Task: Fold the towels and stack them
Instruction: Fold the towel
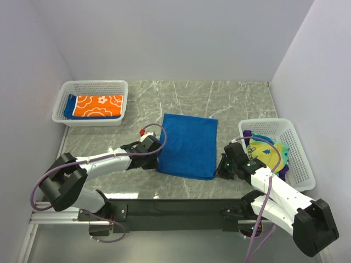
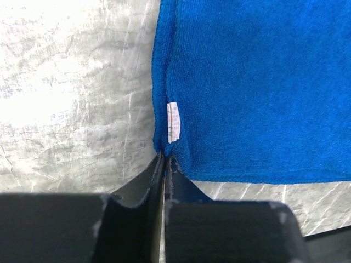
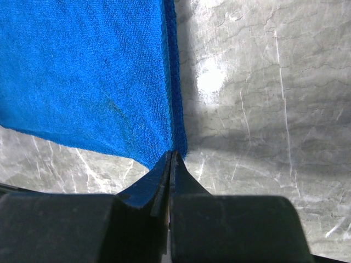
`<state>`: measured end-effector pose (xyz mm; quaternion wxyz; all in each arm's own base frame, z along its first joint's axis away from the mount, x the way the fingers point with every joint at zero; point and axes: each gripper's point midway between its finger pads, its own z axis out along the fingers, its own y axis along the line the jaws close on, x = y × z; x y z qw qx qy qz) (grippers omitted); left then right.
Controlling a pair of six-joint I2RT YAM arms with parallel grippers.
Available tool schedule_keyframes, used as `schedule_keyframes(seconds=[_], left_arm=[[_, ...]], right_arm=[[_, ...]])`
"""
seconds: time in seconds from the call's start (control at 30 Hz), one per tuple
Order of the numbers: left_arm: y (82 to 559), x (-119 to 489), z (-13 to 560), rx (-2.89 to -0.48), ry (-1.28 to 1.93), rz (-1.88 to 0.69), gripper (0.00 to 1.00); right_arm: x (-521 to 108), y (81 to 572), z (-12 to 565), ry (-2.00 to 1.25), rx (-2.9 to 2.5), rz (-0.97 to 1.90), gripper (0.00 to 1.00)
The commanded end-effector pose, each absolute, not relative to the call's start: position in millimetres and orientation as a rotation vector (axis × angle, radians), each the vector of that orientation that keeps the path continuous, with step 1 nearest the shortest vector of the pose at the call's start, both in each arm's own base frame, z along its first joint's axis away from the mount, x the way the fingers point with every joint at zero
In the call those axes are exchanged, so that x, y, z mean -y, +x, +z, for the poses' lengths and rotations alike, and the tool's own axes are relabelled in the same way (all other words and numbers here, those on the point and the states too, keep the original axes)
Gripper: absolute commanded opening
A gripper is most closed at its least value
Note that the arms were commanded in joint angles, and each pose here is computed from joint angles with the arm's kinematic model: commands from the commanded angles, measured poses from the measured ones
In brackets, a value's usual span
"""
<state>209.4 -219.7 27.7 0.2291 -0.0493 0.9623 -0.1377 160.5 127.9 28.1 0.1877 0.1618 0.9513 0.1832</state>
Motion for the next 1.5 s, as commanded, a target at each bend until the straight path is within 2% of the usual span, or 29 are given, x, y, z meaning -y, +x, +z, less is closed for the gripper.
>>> schedule_keyframes(seconds=[0.0,0.17,0.3,0.63,0.87,1.03,1.07,1.47], left_arm=[[221.8,227.6,43.2,-2.598,-0.148,-0.393,0.06],[221.8,222.1,46.2,-2.600,-0.156,-0.356,0.04],[218.5,222.7,43.8,-2.613,-0.158,-0.365,0.17],[219.8,231.1,41.2,-2.618,-0.146,-0.400,0.25],[217.4,230.9,32.3,-2.641,-0.144,-0.385,0.23],[218.5,230.1,34.9,-2.637,-0.147,-0.377,0.07],[218.4,229.6,38.2,-2.633,-0.147,-0.375,0.01],[215.1,218.2,81.1,-2.590,-0.185,-0.380,0.01]], right_arm=[[-127.8,165.1,32.9,0.433,-2.651,0.520,0.00],[-127.7,165.6,34.2,0.421,-2.653,0.516,0.00],[-129.1,166.5,34.5,0.421,-2.650,0.526,0.00],[-129.0,164.3,31.3,0.426,-2.654,0.531,0.00],[-128.5,163.8,30.1,0.427,-2.656,0.527,0.00],[-128.5,164.6,31.0,0.426,-2.659,0.522,0.00],[-129.3,166.5,34.4,0.418,-2.651,0.527,0.00],[-129.6,165.3,69.6,0.370,-2.634,0.542,0.00]])
